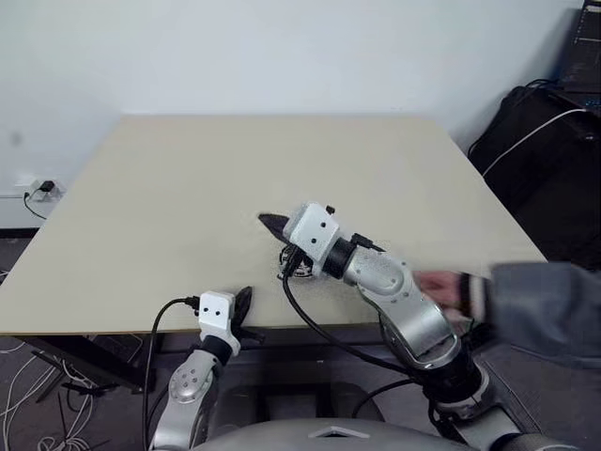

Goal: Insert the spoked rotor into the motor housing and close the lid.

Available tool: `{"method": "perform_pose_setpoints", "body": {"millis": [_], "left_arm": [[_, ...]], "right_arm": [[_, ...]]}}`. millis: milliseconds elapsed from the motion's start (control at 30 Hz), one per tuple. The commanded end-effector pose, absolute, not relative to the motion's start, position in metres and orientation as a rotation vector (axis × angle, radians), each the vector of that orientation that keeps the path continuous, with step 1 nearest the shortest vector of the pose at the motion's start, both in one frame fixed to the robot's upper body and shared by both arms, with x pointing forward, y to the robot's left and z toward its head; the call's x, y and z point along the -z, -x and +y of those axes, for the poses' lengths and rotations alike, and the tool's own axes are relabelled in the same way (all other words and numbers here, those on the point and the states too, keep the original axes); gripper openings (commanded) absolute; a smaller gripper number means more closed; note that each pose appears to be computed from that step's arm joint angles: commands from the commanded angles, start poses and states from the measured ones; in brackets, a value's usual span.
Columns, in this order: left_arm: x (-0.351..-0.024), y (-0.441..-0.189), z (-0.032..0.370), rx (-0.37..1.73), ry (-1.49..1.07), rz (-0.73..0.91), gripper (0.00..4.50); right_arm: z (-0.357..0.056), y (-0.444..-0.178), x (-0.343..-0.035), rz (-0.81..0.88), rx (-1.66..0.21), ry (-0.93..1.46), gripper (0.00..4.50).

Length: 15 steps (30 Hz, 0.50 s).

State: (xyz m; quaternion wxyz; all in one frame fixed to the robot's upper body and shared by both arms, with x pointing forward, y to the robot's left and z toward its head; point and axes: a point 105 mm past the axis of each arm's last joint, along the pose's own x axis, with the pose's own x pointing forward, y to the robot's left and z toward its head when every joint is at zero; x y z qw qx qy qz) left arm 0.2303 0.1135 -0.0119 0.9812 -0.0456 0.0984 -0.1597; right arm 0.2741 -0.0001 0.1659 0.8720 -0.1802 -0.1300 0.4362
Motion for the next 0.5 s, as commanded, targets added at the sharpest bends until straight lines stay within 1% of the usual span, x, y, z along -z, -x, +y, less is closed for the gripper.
{"method": "perform_pose_setpoints", "body": {"millis": [33, 500], "left_arm": [[-0.001, -0.236, 0.110, 0.345, 0.083, 0.145, 0.00], [-0.001, -0.236, 0.111, 0.353, 0.073, 0.151, 0.00]], "right_arm": [[-0.003, -0.270, -0.180, -0.350, -0.891, 0.370, 0.02], [-0.002, -0.270, -0.169, -0.302, -0.903, 0.374, 0.02]]}}
